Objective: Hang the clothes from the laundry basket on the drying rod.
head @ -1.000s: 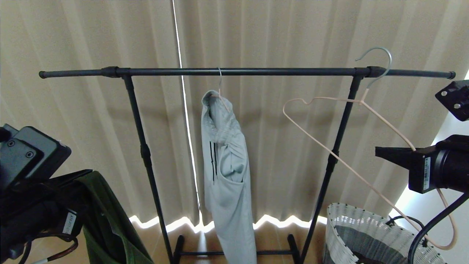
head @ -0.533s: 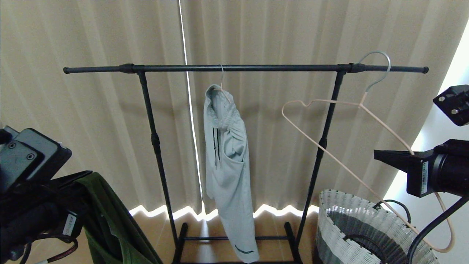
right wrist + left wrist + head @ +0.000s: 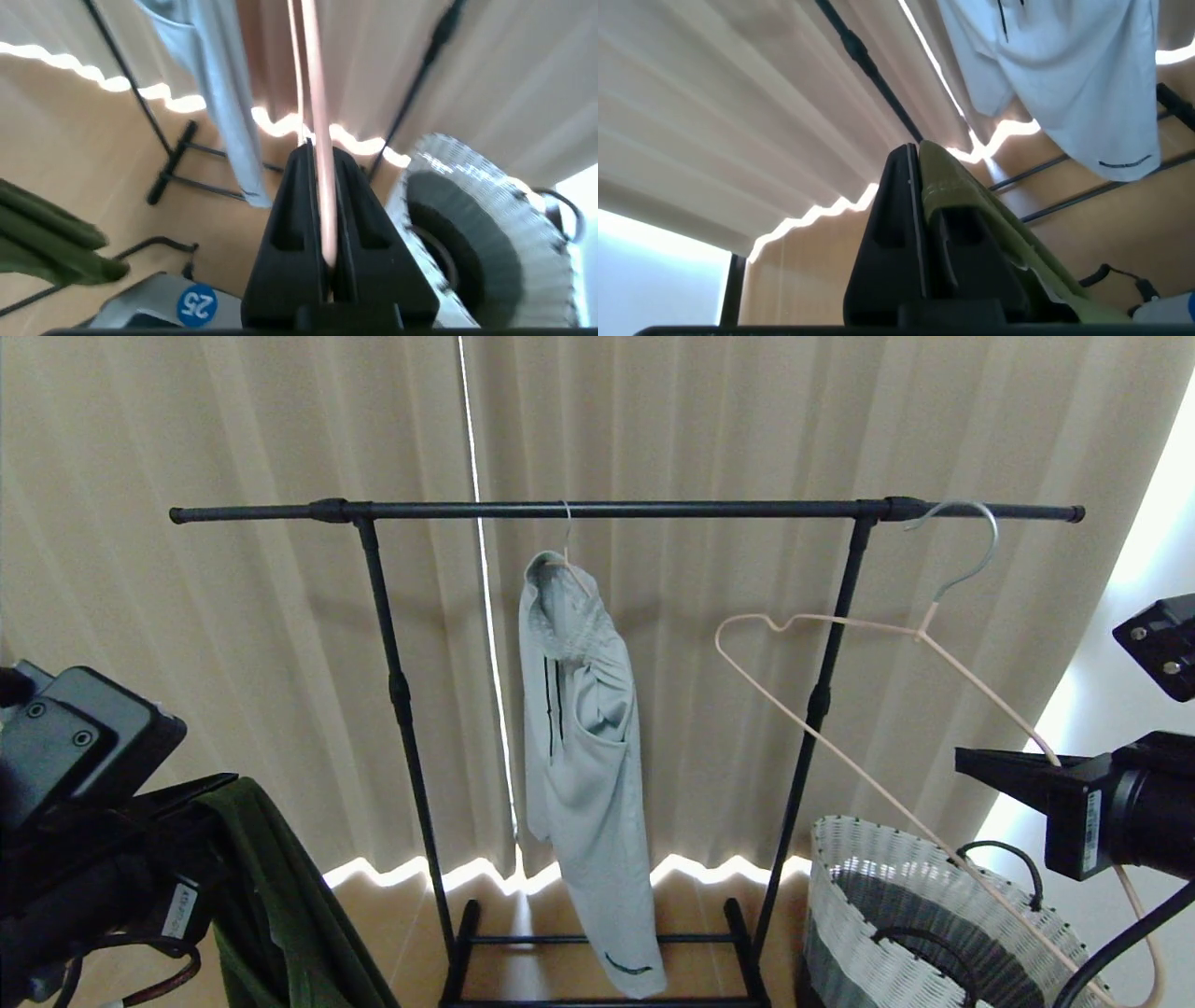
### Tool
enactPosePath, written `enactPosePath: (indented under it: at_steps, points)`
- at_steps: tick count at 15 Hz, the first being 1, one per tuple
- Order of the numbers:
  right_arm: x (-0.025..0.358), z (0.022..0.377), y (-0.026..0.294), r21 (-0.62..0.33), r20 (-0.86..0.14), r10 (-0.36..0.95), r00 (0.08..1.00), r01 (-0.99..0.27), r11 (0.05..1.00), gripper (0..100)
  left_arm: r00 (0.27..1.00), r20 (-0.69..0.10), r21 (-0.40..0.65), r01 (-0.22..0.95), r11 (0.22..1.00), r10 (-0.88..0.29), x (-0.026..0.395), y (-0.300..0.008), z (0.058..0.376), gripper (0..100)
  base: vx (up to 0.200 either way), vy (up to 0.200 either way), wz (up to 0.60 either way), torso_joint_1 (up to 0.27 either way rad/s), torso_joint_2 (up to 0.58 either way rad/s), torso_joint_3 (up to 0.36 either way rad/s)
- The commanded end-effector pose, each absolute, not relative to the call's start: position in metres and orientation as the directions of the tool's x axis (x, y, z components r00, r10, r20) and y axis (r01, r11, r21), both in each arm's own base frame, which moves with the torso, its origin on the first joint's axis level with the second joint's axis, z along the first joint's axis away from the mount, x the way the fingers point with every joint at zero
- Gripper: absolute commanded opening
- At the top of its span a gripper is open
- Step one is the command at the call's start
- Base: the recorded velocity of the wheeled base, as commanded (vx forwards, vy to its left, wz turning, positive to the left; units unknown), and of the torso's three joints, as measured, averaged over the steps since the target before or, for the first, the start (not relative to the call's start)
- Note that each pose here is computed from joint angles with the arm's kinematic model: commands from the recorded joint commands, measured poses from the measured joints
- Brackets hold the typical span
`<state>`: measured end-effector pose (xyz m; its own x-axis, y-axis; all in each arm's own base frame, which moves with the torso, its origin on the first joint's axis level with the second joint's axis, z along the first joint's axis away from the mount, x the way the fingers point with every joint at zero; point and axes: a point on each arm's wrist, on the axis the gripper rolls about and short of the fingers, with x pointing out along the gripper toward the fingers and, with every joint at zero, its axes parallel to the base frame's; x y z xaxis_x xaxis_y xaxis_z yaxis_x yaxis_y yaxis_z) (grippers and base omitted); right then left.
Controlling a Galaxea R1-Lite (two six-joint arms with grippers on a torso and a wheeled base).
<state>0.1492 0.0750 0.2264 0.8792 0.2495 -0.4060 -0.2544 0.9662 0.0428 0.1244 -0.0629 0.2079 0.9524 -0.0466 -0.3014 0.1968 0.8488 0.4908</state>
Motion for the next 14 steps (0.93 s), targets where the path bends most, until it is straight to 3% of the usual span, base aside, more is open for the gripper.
enactPosePath:
  at_steps: [1, 5, 9, 12, 14]
  points:
    - [0.147, 0.216, 0.074, 0.052, -0.395, 0.27, 0.878, -0.273, 0.961, 0, 0.949, -0.311, 0.493, 0.203, 0.846, -0.046, 0.13, -0.067, 0.209, 0, 0.0, 0.0, 0.0, 0.0, 0.0, 0.0]
    - [0.145, 0.215, 0.076, 0.074, -0.355, 0.315, 0.88, -0.31, 0.948, 0, 0.944, -0.325, 0.465, 0.206, 0.861, -0.051, 0.153, -0.082, 0.217, 0, 0.0, 0.0, 0.0, 0.0, 0.0, 0.0]
    - [0.133, 0.218, 0.09, 0.174, -0.339, 0.479, 0.81, -0.447, 0.878, 0, 0.935, -0.343, 0.359, 0.219, 0.907, -0.09, 0.179, -0.114, 0.224, 0, 0.0, 0.0, 0.0, 0.0, 0.0, 0.0]
    - [0.121, 0.214, 0.101, 0.209, -0.349, 0.56, 0.751, -0.52, 0.828, 0, 0.931, -0.363, 0.353, 0.178, 0.919, -0.041, 0.198, -0.127, 0.219, 0, 0.0, 0.0, 0.0, 0.0, 0.0, 0.0]
    - [0.111, 0.207, 0.11, 0.281, -0.371, 0.657, 0.656, -0.595, 0.753, 0, 0.932, -0.36, 0.346, 0.091, 0.934, 0.043, 0.214, -0.142, 0.213, 0, 0.0, 0.0, 0.0, 0.0, 0.0, 0.0]
